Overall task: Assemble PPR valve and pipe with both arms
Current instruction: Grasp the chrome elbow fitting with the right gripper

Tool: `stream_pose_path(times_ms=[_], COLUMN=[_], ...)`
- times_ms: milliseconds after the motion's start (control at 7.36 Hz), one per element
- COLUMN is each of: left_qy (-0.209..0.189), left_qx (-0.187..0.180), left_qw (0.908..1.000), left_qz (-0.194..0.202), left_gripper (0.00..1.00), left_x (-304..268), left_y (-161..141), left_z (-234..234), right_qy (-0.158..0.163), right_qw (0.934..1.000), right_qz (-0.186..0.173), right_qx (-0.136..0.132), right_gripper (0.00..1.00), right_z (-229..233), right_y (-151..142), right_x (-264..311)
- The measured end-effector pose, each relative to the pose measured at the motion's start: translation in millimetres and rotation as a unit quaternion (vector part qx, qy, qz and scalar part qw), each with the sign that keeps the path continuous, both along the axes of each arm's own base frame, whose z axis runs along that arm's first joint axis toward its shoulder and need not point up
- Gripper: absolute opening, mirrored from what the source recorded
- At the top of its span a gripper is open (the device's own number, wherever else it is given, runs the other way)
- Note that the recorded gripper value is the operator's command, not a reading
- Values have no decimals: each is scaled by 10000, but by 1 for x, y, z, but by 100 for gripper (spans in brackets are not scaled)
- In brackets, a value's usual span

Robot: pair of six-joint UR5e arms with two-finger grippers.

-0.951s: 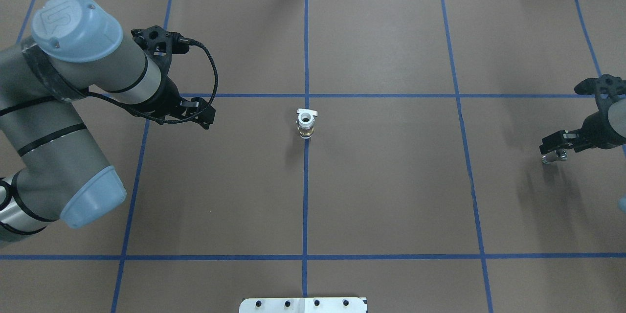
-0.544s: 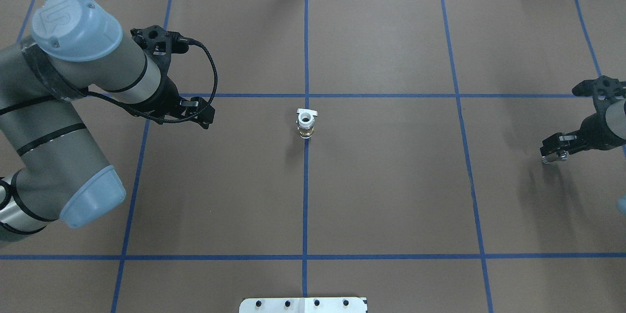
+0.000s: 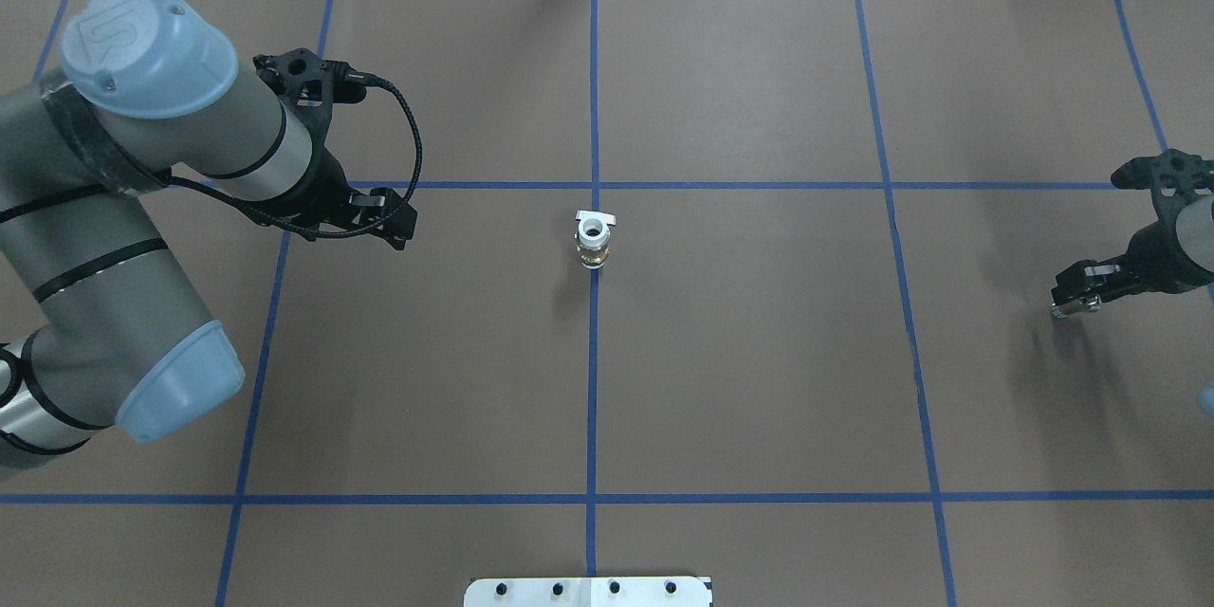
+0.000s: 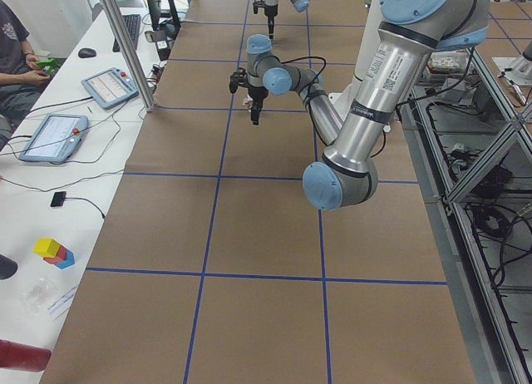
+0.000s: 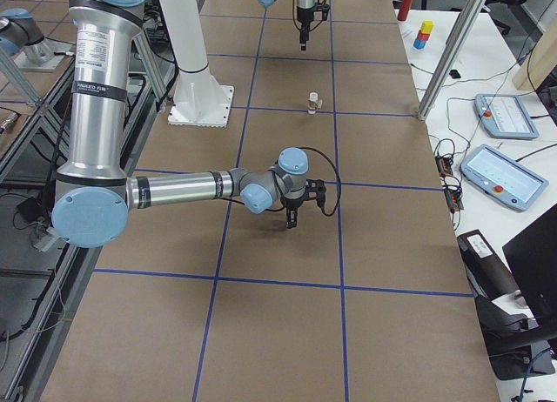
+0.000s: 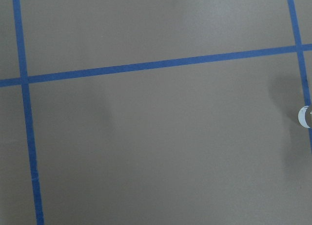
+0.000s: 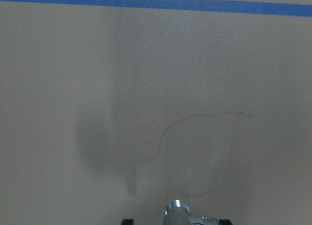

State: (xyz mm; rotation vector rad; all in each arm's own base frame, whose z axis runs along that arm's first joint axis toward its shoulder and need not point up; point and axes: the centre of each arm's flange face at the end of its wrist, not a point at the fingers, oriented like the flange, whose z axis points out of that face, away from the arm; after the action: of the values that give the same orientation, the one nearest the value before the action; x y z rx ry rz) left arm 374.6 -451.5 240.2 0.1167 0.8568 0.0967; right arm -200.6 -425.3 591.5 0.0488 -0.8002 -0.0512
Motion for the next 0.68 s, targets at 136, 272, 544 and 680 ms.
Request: stream_pose_path(times_ms=[136,272,544,680], left_qy=[-2,-4,-2,0], left_qx=[-2,-4,-5,-3], left_qw=[10000,10000,10000,10000], left_qz=[0,0,2,2], left_gripper=[99,99,99,99], left_x=[0,0,0,0], left_y=[0,0,0,0], left_z=[0,0,0,0], right_qy=[-5,-11,-16,-17], right_qw=[10000,10000,10000,10000], right_qz=[0,-1,-5,-9], right_qx=[0,3,2,8], right_gripper=[54,31,0,0], right_z=[-1,-1,-1,-2], right_y=[0,0,1,1], right_x=[0,0,0,1])
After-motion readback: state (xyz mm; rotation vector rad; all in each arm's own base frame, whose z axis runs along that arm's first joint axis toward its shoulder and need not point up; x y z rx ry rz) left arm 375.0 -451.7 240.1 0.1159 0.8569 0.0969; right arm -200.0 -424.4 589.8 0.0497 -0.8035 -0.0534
